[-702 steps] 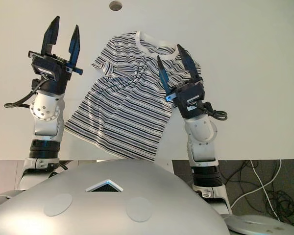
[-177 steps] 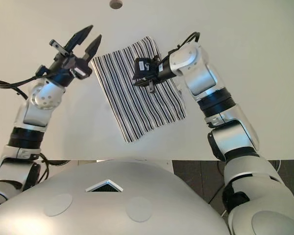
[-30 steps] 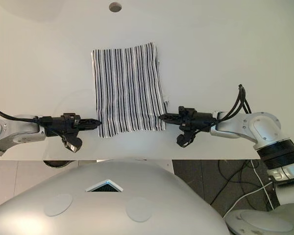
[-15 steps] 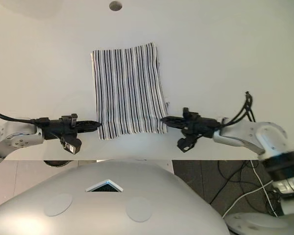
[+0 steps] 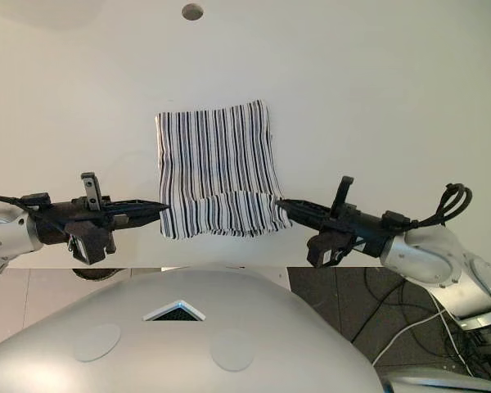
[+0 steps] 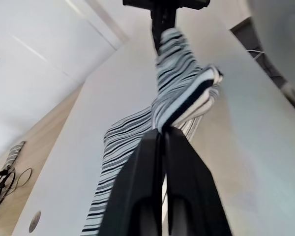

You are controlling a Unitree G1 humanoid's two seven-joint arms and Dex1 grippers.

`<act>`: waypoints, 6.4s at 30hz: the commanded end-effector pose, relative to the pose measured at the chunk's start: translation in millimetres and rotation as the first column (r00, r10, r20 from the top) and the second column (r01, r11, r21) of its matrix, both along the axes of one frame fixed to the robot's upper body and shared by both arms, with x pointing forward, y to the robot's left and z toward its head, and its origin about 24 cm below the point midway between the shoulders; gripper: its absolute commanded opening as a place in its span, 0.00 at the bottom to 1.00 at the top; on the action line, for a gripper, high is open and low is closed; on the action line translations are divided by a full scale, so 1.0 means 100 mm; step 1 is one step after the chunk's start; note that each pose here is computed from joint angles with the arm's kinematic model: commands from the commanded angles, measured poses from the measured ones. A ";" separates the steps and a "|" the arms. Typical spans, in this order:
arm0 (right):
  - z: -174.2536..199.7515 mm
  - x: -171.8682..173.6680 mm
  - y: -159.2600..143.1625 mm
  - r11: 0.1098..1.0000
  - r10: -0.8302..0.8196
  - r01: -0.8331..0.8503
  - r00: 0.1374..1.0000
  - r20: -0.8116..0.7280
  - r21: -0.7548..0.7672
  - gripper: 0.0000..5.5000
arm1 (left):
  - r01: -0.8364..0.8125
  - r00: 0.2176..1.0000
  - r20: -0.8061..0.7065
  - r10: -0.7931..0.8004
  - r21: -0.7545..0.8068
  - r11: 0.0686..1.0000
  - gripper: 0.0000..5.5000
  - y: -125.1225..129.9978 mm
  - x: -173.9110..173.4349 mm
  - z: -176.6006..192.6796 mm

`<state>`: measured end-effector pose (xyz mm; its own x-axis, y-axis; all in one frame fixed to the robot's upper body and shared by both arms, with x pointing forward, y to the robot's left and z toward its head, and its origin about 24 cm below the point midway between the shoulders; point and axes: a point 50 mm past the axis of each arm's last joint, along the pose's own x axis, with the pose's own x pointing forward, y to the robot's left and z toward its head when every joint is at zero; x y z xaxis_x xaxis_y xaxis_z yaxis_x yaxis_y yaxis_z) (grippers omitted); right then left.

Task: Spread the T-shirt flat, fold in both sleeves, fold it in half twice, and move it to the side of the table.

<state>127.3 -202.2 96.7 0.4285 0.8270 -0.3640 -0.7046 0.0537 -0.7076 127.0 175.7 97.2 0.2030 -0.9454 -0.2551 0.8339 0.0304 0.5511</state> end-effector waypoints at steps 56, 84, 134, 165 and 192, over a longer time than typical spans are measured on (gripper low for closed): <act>-0.37 0.95 1.03 0.920 -0.096 0.220 0.930 -0.356 0.325 0.21 | -0.676 0.724 0.078 0.686 0.278 0.682 0.53 -0.28 1.45 -1.48; -0.18 0.55 0.47 0.982 0.061 -0.036 0.990 0.129 -0.188 0.38 | -0.618 0.783 0.135 0.607 0.272 0.737 0.54 -0.34 1.32 -1.44; -0.35 0.57 0.54 0.963 0.113 -0.115 0.993 -0.022 -0.242 0.07 | -0.606 0.793 0.131 0.594 0.265 0.750 0.54 -0.40 1.26 -1.46; -0.29 1.07 -0.16 0.952 -0.178 0.194 0.980 0.086 -0.236 0.00 | -0.619 0.783 0.130 0.609 0.269 0.738 0.54 -0.39 1.26 -1.49; 0.01 1.05 -0.60 0.884 -0.427 0.461 0.865 0.263 -0.080 0.30 | -0.696 0.676 -0.090 0.732 -0.405 0.593 0.54 -0.53 1.44 -0.44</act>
<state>226.2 -265.7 88.3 0.8072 0.4769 -0.3479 -0.4841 0.1975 -0.8524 272.3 122.0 51.6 0.8502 -0.5084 0.1367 0.4084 0.8008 0.4381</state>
